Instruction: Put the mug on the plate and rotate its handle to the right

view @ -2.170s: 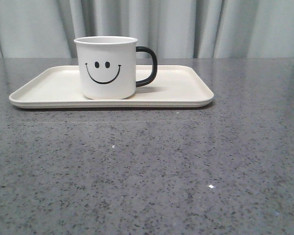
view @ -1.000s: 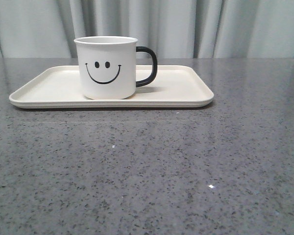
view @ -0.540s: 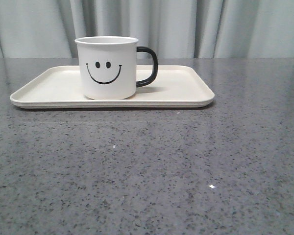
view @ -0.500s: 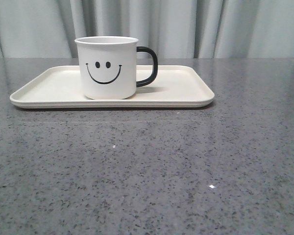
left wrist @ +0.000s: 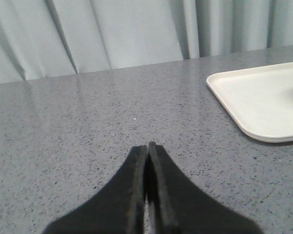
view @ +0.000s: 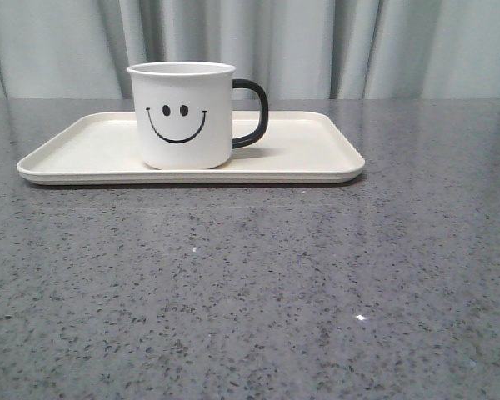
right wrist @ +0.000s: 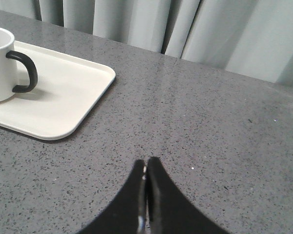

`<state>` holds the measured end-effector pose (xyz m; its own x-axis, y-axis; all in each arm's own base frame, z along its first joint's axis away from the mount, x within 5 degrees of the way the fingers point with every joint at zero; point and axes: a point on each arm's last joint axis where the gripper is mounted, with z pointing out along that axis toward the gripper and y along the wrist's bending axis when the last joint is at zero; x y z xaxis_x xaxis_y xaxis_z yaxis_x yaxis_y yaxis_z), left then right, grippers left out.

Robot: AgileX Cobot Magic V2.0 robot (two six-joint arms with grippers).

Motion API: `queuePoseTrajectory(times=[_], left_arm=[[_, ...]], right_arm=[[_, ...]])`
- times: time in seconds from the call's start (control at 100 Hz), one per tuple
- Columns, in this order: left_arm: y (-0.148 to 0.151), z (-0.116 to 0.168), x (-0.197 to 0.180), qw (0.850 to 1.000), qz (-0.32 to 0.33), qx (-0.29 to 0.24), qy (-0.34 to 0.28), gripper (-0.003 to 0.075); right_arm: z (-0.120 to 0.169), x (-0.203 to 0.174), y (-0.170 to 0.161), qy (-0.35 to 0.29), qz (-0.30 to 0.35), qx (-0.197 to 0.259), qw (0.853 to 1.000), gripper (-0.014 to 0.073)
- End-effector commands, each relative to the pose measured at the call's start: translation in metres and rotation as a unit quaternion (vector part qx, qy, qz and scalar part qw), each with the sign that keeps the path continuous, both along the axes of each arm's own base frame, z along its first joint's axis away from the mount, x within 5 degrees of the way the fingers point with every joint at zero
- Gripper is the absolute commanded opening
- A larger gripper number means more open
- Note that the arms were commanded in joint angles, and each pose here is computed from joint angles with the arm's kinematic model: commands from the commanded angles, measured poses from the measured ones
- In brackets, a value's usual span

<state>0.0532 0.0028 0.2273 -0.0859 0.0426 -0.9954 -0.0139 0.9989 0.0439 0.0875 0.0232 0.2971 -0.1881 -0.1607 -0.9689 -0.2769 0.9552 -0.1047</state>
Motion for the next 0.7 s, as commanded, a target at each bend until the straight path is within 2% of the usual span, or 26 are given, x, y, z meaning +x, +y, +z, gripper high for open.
queuePoseTrajectory(times=[0.0,0.24,0.69], left_arm=[[-0.001,0.004,-0.004,0.998,0.001,-0.011,-0.064,-0.002],[-0.002,-0.02,0.001,0.997,-0.001,-0.01,-0.075,-0.002],[-0.002,-0.019,0.001,0.997,-0.001,-0.01,-0.077,-0.002]], right_arm=[[0.016,0.001,0.001,-0.051,0.004,0.009,0.999,-0.0065],[0.015,0.001,0.001,-0.047,0.003,0.007,0.999,-0.0065],[0.015,0.001,0.001,-0.047,0.003,0.007,0.999,-0.0065]])
